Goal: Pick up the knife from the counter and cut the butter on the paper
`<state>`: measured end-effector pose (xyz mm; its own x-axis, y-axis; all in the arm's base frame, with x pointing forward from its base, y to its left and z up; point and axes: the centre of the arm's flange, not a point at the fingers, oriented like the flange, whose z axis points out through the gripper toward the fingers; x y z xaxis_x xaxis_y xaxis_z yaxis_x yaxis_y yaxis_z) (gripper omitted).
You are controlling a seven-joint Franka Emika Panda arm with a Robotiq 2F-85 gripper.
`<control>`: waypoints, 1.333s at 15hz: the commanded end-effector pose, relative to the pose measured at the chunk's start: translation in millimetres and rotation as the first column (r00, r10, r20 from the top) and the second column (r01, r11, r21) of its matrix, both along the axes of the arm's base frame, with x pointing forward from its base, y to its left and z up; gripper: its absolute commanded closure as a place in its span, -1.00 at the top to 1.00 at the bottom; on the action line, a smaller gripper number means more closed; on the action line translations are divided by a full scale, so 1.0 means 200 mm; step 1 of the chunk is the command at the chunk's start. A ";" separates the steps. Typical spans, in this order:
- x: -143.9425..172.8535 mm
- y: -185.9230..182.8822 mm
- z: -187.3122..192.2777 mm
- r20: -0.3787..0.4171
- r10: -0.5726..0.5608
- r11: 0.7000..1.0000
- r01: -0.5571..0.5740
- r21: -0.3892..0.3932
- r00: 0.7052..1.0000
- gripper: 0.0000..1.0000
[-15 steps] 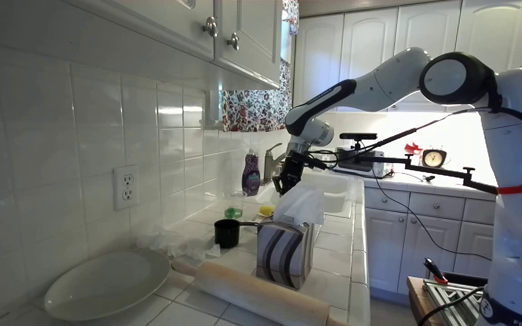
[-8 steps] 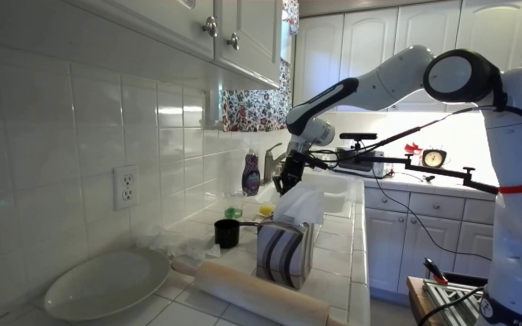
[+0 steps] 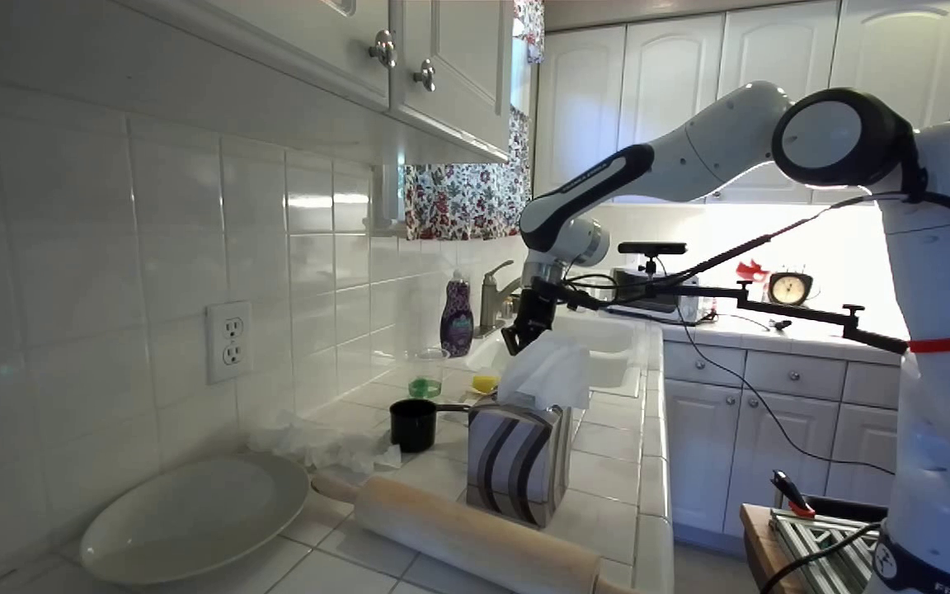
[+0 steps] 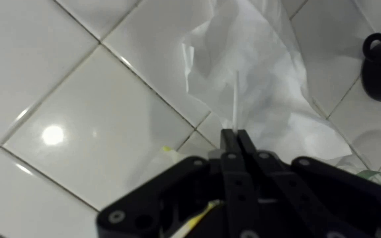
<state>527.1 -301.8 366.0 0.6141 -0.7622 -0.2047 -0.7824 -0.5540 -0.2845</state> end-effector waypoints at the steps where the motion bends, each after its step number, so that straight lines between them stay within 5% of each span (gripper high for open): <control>1: -0.05 0.02 -0.01 -0.005 0.085 0.995 -0.086 -0.043 0.996 -0.98; 20: -0.13 0.29 -0.04 0.002 0.176 0.984 -0.175 -0.040 0.984 -0.98</control>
